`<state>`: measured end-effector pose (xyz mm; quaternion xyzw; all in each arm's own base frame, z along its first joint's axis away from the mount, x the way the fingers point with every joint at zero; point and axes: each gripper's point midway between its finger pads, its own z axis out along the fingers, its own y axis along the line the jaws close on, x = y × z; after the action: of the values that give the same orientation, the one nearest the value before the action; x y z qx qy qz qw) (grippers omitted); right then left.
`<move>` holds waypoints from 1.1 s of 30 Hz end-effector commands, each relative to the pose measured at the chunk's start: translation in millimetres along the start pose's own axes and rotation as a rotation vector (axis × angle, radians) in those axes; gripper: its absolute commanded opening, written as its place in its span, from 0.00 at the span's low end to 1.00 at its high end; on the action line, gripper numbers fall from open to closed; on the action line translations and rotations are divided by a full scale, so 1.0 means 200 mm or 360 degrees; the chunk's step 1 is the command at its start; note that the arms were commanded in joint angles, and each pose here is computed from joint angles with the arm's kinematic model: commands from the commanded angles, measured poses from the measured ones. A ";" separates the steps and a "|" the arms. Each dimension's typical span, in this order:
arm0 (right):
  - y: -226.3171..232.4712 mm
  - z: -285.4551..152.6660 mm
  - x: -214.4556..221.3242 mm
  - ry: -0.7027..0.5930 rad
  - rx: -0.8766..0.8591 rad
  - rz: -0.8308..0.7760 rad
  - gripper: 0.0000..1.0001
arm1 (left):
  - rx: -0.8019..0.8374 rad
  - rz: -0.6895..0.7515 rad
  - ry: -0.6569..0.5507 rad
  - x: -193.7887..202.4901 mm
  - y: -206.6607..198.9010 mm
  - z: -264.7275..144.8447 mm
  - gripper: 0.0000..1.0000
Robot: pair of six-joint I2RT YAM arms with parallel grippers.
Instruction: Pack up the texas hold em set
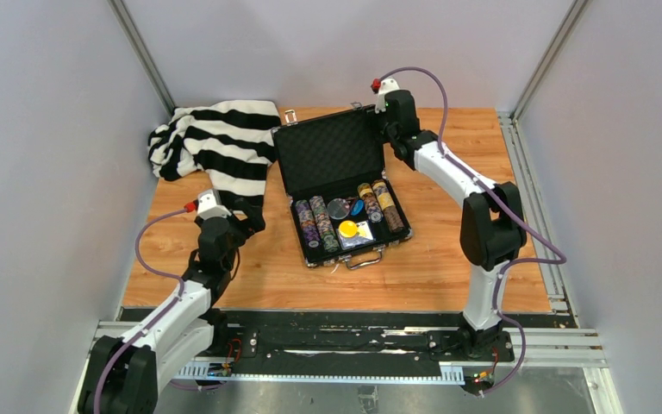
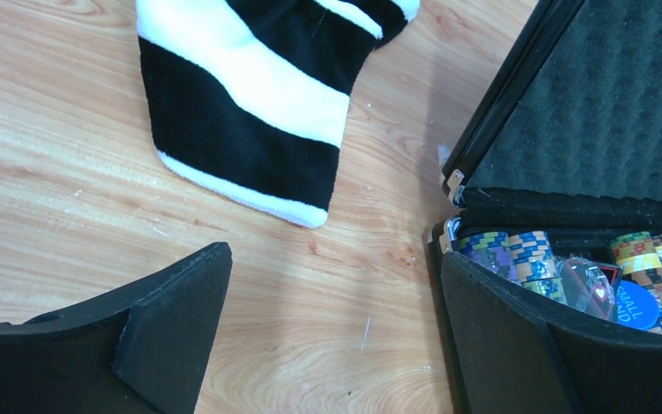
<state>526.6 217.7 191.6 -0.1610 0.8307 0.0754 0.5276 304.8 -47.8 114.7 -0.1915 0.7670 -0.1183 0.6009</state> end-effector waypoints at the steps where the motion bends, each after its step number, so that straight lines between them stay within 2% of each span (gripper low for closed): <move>1: -0.07 0.05 -0.17 -0.0143 0.0050 -0.0029 0.55 | -0.0017 0.0027 -0.0039 -0.02 0.01 0.01 0.96; 7: -0.09 0.06 -0.23 -0.0197 0.0064 -0.0038 0.53 | -0.0021 0.0033 -0.0033 -0.01 0.01 0.02 0.96; 11: -0.11 0.06 -0.25 -0.0236 0.0098 -0.0050 0.30 | -0.0017 0.0037 -0.0017 0.00 0.01 0.02 0.96; 15: -0.12 0.09 -0.21 -0.0209 0.0110 -0.0067 0.24 | 0.0026 0.0058 0.0028 0.01 -0.03 0.04 0.97; 18: -0.12 0.09 -0.20 -0.0210 0.0103 -0.0080 0.12 | 0.0052 0.0065 0.0047 0.01 -0.05 0.05 0.98; 23: -0.14 0.00 -0.26 -0.0251 0.0108 -0.0090 0.01 | 0.0079 0.0052 0.0075 0.03 -0.08 0.06 0.98; 31: -0.19 -0.16 -0.31 -0.0319 0.0106 -0.0092 0.01 | 0.0101 0.0034 0.0013 -0.03 -0.10 0.05 0.99; 32: -0.18 -0.17 -0.31 -0.0333 0.0079 -0.0100 0.06 | 0.0111 0.0040 0.0006 -0.04 -0.11 0.05 0.99; 33: -0.18 -0.17 -0.32 -0.0338 0.0056 -0.0106 0.17 | 0.0116 0.0048 -0.0007 -0.05 -0.11 0.04 0.99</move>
<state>538.4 195.7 226.1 -0.1635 0.7968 0.0498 0.5796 310.1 -59.0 98.0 -0.1666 0.7926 -0.1212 0.5738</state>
